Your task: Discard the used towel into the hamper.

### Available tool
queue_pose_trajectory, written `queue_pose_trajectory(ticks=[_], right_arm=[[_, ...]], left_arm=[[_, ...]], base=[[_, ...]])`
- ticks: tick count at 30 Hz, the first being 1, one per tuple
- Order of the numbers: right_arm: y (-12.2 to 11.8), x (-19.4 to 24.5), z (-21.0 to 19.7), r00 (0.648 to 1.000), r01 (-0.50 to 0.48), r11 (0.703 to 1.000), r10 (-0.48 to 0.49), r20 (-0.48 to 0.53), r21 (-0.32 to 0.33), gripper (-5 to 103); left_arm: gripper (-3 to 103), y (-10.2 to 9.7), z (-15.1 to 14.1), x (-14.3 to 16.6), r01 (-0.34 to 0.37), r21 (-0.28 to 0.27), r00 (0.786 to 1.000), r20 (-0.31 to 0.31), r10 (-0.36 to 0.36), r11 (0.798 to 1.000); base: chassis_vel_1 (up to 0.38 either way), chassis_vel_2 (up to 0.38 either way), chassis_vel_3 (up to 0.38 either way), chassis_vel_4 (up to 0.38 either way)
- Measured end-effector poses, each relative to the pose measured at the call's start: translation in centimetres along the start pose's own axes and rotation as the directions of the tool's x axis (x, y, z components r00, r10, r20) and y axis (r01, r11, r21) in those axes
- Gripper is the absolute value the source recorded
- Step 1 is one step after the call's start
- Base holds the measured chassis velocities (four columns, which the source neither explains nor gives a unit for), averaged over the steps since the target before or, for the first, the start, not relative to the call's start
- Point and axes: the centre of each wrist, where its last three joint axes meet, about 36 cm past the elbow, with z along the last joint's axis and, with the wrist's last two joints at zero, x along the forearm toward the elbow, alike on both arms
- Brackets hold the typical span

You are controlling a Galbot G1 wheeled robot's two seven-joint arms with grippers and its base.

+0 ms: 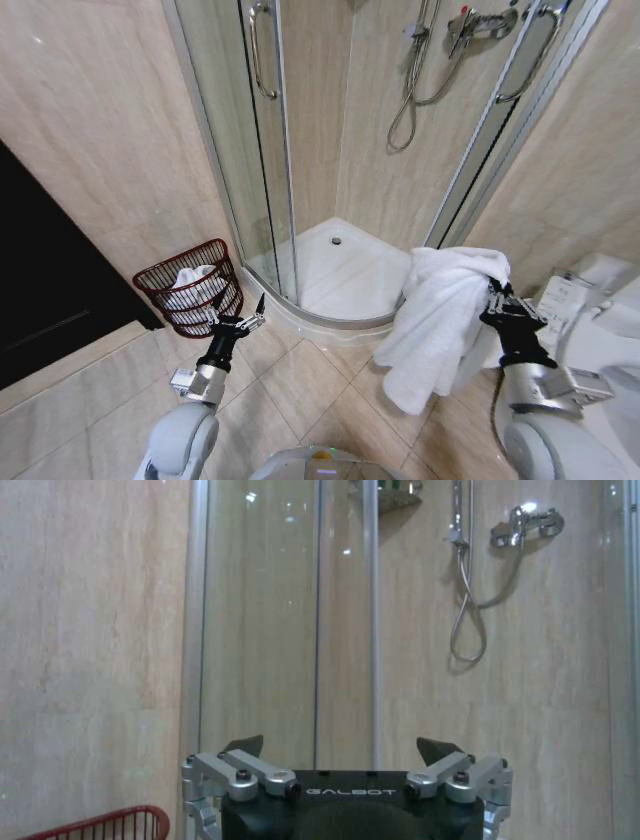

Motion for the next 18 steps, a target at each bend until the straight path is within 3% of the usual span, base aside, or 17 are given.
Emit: queue_pose_trajectory(ticks=[18], right_arm=[[1.2, 0.6, 0.9, 1.000, 0.027, 1.000, -0.027, 0.004, -0.013, 3]], left_arm=[[100, -0.2, 0.3, -0.5, 0.013, -0.001, 1.000, -0.024, -0.013, 1.000]], base=[[0.018, 0.017, 0.015, 0.021]])
